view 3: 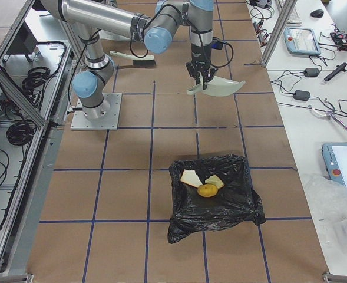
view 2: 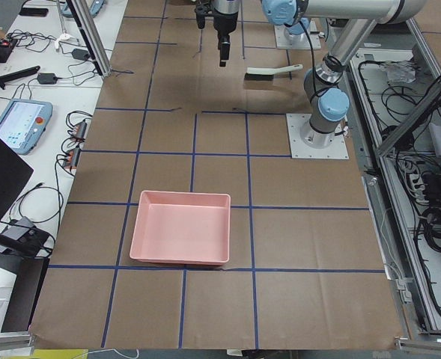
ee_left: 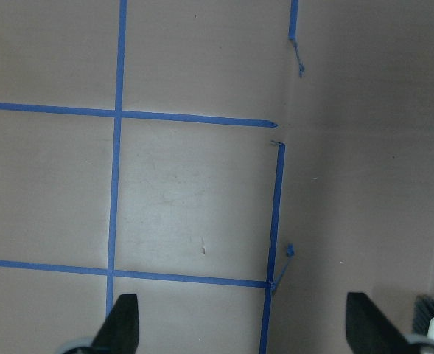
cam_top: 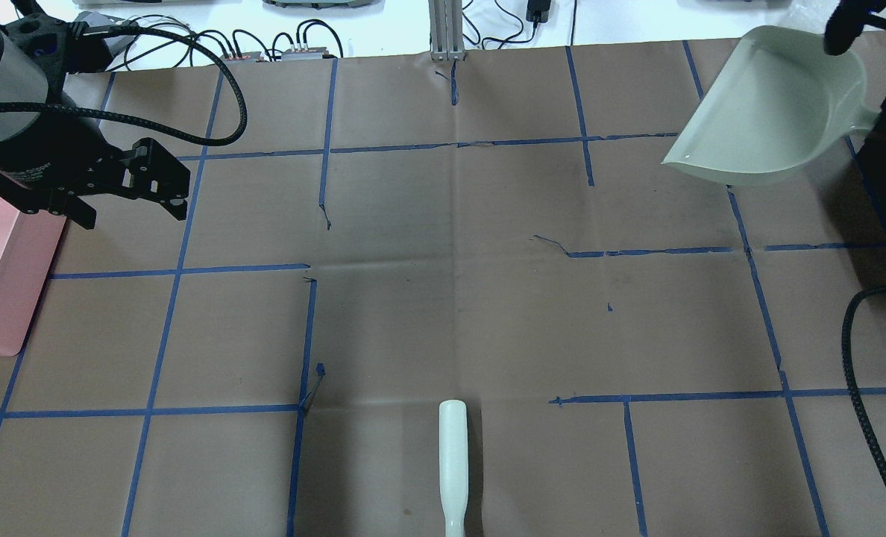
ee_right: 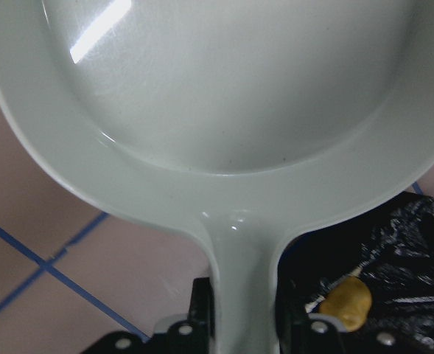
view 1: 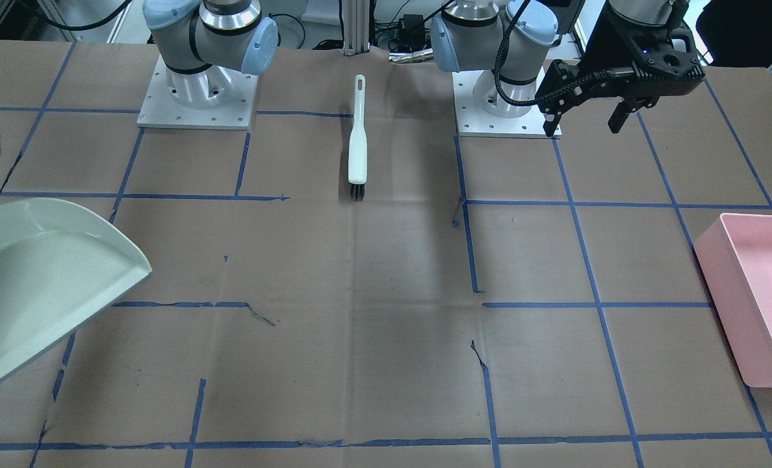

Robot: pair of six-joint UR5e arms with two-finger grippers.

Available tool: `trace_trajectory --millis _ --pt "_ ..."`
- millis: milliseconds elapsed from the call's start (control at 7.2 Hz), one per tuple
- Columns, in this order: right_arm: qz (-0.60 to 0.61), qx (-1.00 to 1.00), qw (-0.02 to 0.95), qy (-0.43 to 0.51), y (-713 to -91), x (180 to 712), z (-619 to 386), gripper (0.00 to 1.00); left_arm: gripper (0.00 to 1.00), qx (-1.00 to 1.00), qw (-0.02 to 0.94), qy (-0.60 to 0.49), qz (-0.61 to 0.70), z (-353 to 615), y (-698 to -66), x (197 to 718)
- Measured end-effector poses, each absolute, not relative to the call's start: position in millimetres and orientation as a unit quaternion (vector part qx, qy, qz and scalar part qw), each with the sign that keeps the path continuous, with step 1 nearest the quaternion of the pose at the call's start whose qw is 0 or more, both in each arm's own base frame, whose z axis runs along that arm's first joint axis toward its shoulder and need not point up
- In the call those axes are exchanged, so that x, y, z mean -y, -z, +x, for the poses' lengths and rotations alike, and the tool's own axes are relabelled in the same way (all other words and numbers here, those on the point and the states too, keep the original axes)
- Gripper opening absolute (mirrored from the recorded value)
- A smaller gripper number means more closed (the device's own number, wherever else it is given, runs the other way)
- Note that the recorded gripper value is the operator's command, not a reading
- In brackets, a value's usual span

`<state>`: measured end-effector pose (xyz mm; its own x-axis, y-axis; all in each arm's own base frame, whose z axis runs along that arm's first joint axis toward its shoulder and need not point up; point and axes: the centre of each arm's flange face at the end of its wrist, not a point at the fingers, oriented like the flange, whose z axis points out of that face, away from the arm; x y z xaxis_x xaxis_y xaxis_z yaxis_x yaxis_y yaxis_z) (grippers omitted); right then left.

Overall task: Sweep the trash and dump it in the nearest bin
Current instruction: 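Bring the empty dustpan back over the table with the right gripper, then lower the dustpan onto the table center with the right gripper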

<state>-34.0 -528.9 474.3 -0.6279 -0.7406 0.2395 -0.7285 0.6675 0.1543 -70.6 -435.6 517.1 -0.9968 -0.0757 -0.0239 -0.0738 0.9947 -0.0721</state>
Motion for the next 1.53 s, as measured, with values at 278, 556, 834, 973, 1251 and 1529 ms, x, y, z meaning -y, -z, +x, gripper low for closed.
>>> trace_trajectory --millis 278,556,834,973,1251,1529 --pt "0.336 0.937 0.091 0.009 -459 527 40 0.02 1.0 -0.999 0.016 0.037 -0.034 -70 -516 453" --pt "0.27 0.96 0.071 0.013 -441 523 115 0.02 1.0 -0.999 0.02 0.035 -0.018 -80 -519 470" --pt "0.215 0.975 0.054 0.02 -412 528 192 0.02 1.0 -0.999 0.029 0.033 0.0 -98 -517 473" --pt "0.19 0.98 0.047 0.022 -399 535 231 0.02 1.0 -0.999 0.028 0.031 0.002 -103 -514 473" --pt "0.145 0.988 0.047 0.026 -371 556 314 0.02 1.0 -0.999 0.011 0.03 0.005 -111 -509 473" --pt "0.104 0.993 0.049 0.039 -324 568 378 0.02 1.0 -0.999 -0.014 0.037 0.009 -117 -515 473"
